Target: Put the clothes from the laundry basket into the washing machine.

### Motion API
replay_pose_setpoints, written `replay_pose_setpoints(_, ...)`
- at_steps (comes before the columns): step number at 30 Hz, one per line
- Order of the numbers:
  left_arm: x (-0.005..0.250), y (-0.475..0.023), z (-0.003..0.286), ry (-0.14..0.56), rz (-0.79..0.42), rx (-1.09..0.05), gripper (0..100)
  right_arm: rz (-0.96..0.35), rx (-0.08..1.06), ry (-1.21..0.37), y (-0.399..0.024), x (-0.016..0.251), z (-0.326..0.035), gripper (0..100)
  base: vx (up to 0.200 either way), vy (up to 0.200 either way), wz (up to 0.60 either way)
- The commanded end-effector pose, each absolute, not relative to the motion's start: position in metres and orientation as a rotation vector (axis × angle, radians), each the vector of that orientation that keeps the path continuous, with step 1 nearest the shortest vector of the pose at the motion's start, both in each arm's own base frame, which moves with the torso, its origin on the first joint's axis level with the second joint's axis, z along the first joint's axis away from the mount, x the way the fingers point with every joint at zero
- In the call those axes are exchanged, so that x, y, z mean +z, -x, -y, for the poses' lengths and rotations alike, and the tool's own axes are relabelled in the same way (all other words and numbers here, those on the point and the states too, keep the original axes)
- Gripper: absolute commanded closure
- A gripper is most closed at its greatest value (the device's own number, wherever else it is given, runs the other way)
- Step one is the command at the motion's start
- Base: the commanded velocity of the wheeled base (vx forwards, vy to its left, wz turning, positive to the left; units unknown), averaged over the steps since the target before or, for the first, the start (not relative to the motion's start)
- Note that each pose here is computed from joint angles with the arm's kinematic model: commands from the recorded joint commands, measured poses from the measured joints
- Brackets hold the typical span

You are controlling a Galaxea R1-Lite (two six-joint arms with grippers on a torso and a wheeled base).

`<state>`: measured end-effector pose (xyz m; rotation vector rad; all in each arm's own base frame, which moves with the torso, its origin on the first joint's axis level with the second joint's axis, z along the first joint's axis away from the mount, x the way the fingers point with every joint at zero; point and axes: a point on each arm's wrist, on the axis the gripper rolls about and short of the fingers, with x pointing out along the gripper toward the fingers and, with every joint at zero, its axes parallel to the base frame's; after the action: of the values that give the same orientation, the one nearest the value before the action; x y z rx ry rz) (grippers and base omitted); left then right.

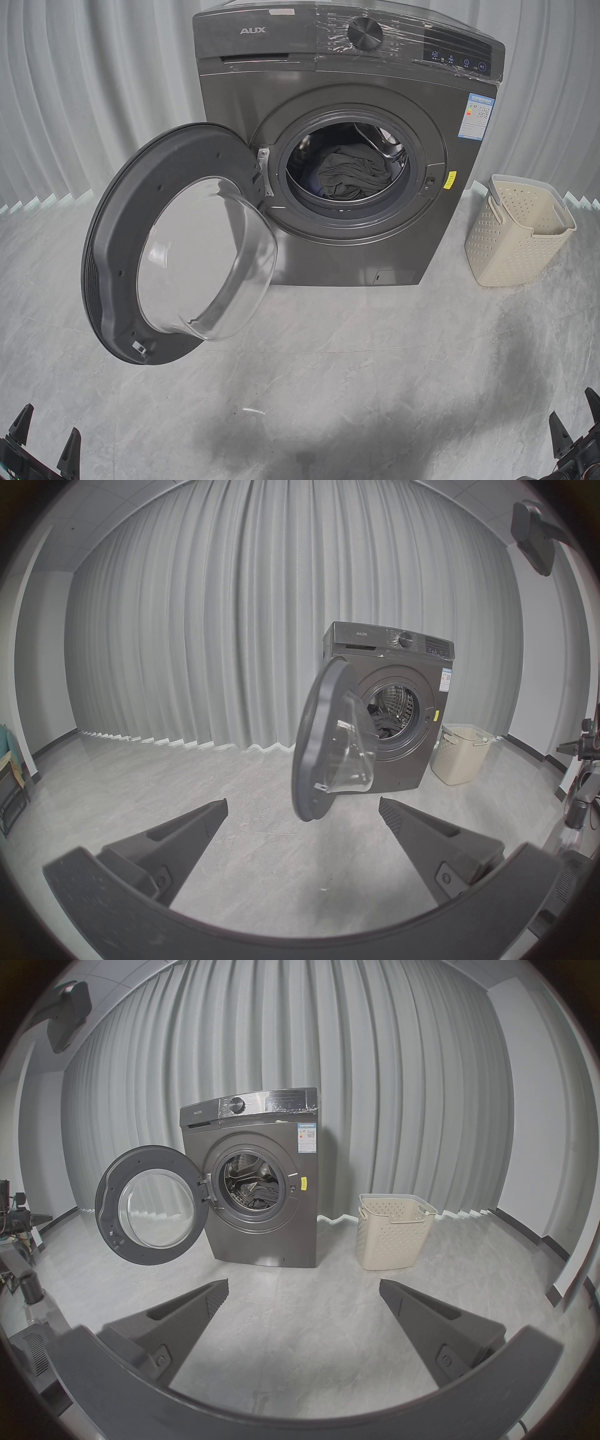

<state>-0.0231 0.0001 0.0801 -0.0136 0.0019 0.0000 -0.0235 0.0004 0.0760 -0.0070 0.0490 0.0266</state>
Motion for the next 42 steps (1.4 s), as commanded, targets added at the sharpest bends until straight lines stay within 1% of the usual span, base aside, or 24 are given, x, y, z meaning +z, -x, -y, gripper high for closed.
replay_pose_setpoints(1,0.075,0.023,0.000,0.006,-0.003,0.002,0,-0.035,0.026,0.007,0.025,0.076,0.000,0,0.000,0.000,0.00)
replay_pose_setpoints(10,0.075,0.023,0.000,0.009,-0.005,0.006,0,-0.035,0.025,0.006,0.025,0.076,0.000,0,0.000,0.000,0.00)
replay_pose_setpoints(11,0.075,0.023,0.000,0.002,-0.005,0.008,0,-0.035,0.023,0.006,0.025,0.076,0.000,0,0.000,0.000,0.00)
replay_pose_setpoints(13,0.080,0.024,0.000,0.006,0.026,0.011,0,-0.035,0.023,0.006,0.025,0.076,0.000,0,0.000,0.000,0.00)
replay_pose_setpoints(14,0.106,0.030,0.000,0.025,0.144,-0.002,0,-0.034,0.025,0.006,0.025,0.076,0.000,0,0.000,0.000,0.00)
replay_pose_setpoints(15,0.122,0.034,0.000,0.029,0.195,-0.014,0,-0.035,0.025,0.007,0.025,0.076,0.000,0,0.000,0.000,0.00)
replay_pose_setpoints(16,0.137,0.035,0.000,0.028,0.199,-0.033,0,-0.035,0.025,0.007,0.025,0.076,0.000,0,0.000,0.000,0.00)
replay_pose_setpoints(19,0.156,0.024,0.001,0.029,0.095,-0.109,0,-0.035,0.023,0.006,0.025,0.076,0.000,0,0.000,0.000,0.00)
replay_pose_setpoints(22,0.169,0.006,0.002,0.029,0.002,-0.153,0,-0.035,0.022,0.006,0.025,0.076,0.000,0,0.000,0.000,0.00)
replay_pose_setpoints(23,0.169,0.005,0.002,0.029,-0.002,-0.156,0,-0.034,0.022,0.006,0.025,0.076,0.000,0,0.000,0.000,0.00)
replay_pose_setpoints(24,0.182,-0.007,0.003,0.029,-0.029,-0.193,0,-0.035,0.022,0.006,0.025,0.076,0.000,0,0.000,0.000,0.00)
replay_pose_setpoints(26,0.186,-0.011,0.004,0.029,-0.038,-0.207,0,-0.035,0.022,0.006,0.025,0.076,0.000,0,0.000,0.000,0.00)
replay_pose_setpoints(27,0.199,-0.030,0.007,0.029,-0.075,-0.253,0,-0.035,0.020,0.004,0.025,0.076,0.000,0,0.000,0.000,0.00)
replay_pose_setpoints(30,0.212,-0.050,0.011,0.029,-0.097,-0.290,0,-0.034,0.018,0.004,0.025,0.076,0.000,0,0.000,0.000,0.00)
replay_pose_setpoints(34,0.221,-0.082,0.019,0.024,-0.148,-0.321,0,-0.034,0.018,0.004,0.025,0.076,0.000,0,0.000,0.000,0.00)
replay_pose_setpoints(38,0.227,-0.113,0.026,0.031,-0.168,-0.389,0,-0.035,0.017,0.004,0.025,0.076,0.000,0,0.000,0.000,0.00)
replay_pose_setpoints(42,0.226,-0.138,0.031,0.030,-0.192,-0.403,0,-0.035,0.019,0.006,0.025,0.076,0.000,0,0.000,0.000,0.00)
